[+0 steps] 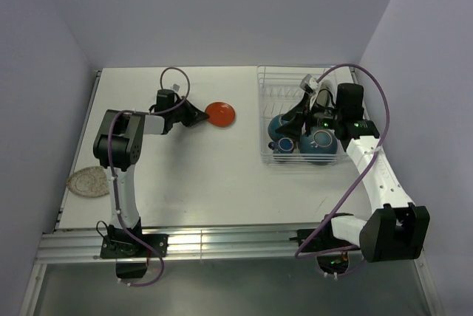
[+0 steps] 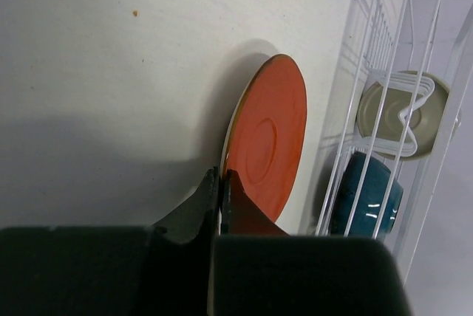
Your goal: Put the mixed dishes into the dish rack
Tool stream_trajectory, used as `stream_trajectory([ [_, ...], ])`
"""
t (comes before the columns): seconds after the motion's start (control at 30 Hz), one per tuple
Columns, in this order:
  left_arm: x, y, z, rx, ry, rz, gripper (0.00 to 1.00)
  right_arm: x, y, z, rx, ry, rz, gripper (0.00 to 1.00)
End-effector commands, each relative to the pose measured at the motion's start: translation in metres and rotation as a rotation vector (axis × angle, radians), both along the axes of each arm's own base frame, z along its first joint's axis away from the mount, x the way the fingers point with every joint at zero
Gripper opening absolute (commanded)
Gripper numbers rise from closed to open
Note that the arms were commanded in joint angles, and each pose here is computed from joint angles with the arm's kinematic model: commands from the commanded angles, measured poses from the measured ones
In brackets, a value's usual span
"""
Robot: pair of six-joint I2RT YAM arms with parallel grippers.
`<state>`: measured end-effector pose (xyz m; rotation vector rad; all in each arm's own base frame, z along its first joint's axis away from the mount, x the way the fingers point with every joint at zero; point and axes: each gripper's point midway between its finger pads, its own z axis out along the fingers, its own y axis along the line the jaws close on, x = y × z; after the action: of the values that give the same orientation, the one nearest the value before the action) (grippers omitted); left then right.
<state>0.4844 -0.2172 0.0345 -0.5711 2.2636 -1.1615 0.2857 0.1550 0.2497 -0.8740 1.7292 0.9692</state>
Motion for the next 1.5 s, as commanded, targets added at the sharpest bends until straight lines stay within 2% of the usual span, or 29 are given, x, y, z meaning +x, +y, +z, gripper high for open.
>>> stream_trajectory([
  [0.0, -0.003, -0.002, 0.029, -0.042, -0.085, -0.050, 0.00, -0.002, -0.002, 0.004, 0.007, -0.032, 0.009, 0.69],
  [0.27, -0.035, 0.000, 0.095, -0.110, -0.215, -0.136, 0.00, 0.004, 0.000, -0.005, 0.024, 0.010, -0.003, 0.68],
  [0.5, -0.071, -0.006, 0.144, -0.176, -0.291, -0.182, 0.00, 0.022, 0.005, -0.008, 0.107, 0.139, -0.119, 0.67],
  [0.57, -0.082, -0.008, 0.160, -0.189, -0.317, -0.199, 0.00, 0.033, 0.007, -0.008, 0.131, 0.161, -0.186, 0.69],
  [0.6, -0.088, -0.012, 0.164, -0.197, -0.321, -0.215, 0.00, 0.032, 0.013, -0.008, 0.165, 0.226, -0.207, 0.70],
  [0.67, -0.098, -0.015, 0.177, -0.201, -0.347, -0.231, 0.00, 0.045, 0.018, -0.006, 0.210, 0.231, -0.265, 0.71],
  [0.8, -0.118, -0.028, 0.194, -0.213, -0.374, -0.267, 0.00, 0.052, 0.039, -0.010, 0.241, 0.314, -0.329, 0.75],
  [1.1, -0.145, -0.057, 0.214, -0.248, -0.397, -0.333, 0.00, 0.056, 0.075, -0.020, 0.278, 0.464, -0.273, 0.76],
  [1.3, -0.153, -0.069, 0.216, -0.251, -0.397, -0.359, 0.00, 0.055, 0.084, -0.029, 0.305, 0.546, -0.230, 0.68],
  [1.47, -0.154, -0.075, 0.209, -0.248, -0.379, -0.369, 0.00, 0.052, 0.089, -0.022, 0.337, 0.547, -0.183, 0.46],
])
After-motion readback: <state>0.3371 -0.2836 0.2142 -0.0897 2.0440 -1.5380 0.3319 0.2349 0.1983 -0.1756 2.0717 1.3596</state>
